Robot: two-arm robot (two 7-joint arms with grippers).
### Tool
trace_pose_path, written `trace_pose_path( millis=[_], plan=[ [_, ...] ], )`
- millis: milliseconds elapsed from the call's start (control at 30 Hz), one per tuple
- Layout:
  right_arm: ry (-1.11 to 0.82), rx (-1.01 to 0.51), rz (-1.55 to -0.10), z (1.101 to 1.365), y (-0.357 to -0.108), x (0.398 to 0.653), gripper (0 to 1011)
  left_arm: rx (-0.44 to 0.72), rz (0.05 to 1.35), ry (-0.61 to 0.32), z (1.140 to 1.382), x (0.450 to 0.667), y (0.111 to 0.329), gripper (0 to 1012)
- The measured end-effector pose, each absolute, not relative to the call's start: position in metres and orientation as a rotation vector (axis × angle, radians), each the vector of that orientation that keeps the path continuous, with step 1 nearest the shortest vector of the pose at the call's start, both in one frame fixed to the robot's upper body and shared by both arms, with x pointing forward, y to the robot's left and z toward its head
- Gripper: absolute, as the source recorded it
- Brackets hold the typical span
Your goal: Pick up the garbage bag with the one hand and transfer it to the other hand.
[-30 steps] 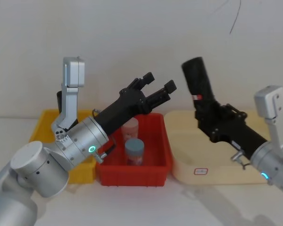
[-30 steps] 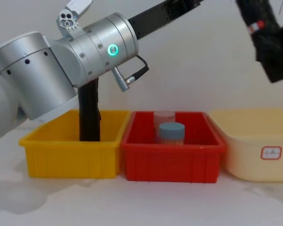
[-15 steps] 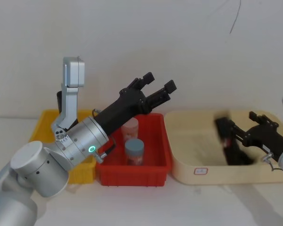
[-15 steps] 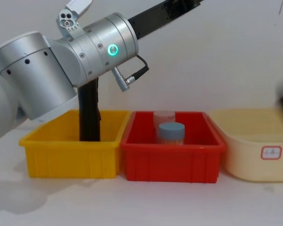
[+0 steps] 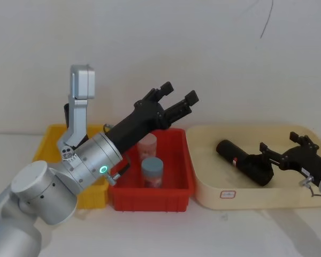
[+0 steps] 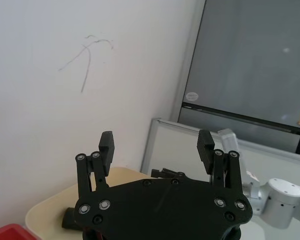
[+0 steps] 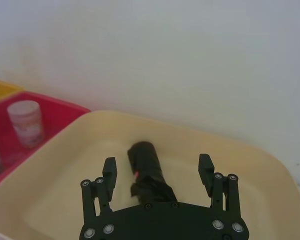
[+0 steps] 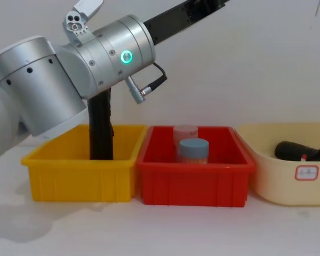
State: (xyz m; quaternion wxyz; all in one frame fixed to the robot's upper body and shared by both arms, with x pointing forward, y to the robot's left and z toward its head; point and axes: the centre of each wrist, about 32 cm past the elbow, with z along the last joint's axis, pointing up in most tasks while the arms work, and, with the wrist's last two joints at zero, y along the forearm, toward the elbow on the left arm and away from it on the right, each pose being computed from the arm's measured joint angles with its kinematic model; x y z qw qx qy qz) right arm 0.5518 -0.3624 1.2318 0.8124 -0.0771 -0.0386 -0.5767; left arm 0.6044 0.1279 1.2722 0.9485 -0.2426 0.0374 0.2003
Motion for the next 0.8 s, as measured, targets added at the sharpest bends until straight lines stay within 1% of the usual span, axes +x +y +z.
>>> trace_pose_path(
  millis=[200,433,667,800],
  plan=[
    [-0.095,-0.136,-1.187,1.238,-0.354,0.551,1001,-0.496,0.452,0.065,1.271,0.603,0.133,1000],
    [-0.108,-0.098,-1.110,1.245,-0.338,0.552,1001,-0.489,0.527,0.048,1.269,0.599,0.143,1000],
    [-0.117,-0.067,-1.007,1.252,-0.315,0.554,1001,-0.466,0.622,0.033,1.264,0.593,0.159,1000],
    [-0.115,-0.061,-0.959,1.254,-0.304,0.556,1001,-0.441,0.695,0.027,1.259,0.587,0.173,1000]
  ],
)
